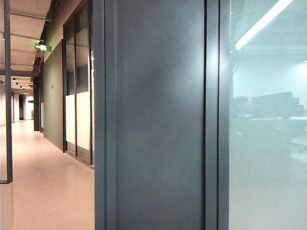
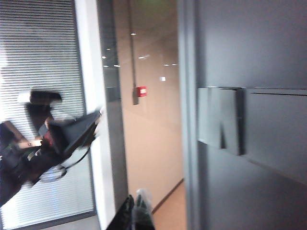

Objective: Raise the arm to find the leftmost switch on the wall and turn on the lights.

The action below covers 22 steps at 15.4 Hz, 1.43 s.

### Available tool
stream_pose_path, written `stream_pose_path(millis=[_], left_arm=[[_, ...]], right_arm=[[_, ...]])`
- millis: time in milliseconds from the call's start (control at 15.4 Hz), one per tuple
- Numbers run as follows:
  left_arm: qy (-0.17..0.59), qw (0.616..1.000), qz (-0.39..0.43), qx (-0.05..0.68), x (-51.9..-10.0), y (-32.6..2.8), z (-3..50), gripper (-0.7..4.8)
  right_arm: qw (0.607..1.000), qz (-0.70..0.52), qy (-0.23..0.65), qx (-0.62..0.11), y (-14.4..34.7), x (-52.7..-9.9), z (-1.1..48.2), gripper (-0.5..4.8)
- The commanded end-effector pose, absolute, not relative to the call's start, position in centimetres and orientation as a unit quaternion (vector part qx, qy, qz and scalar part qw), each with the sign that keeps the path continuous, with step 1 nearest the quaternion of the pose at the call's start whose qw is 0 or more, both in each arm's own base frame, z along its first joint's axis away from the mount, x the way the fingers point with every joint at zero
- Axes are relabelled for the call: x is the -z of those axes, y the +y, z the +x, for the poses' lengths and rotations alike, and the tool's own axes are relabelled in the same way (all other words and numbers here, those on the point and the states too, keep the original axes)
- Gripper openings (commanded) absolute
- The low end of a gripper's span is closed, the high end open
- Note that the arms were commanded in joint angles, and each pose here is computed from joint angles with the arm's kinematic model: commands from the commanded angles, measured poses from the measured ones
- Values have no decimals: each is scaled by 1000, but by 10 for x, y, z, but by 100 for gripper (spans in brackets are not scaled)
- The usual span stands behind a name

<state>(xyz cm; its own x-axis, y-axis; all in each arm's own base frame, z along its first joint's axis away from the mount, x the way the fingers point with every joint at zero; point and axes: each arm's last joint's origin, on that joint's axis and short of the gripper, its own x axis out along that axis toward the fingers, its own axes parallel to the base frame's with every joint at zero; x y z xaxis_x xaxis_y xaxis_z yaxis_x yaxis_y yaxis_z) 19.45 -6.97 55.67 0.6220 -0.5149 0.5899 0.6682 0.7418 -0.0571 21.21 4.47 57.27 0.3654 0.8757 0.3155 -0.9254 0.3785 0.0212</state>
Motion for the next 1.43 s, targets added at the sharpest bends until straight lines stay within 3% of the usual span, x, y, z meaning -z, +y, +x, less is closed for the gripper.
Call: stream_pose_path(millis=[65, 390, 650, 1430], left_arm=[[-260, 882, -145, 365, -578, -91, 215, -6], [-245, 873, -151, 394, -577, -134, 251, -6], [-227, 880, -143, 392, -563, -149, 270, -6], [-200, 927, -113, 298, -553, -148, 280, -6]], right_arm=[[813, 92, -136, -559, 48, -576, 205, -1], [806, 92, -135, -568, 52, -577, 203, -1], [805, 93, -128, -572, 52, -577, 199, -1], [804, 92, -126, -574, 52, -577, 198, -1]])
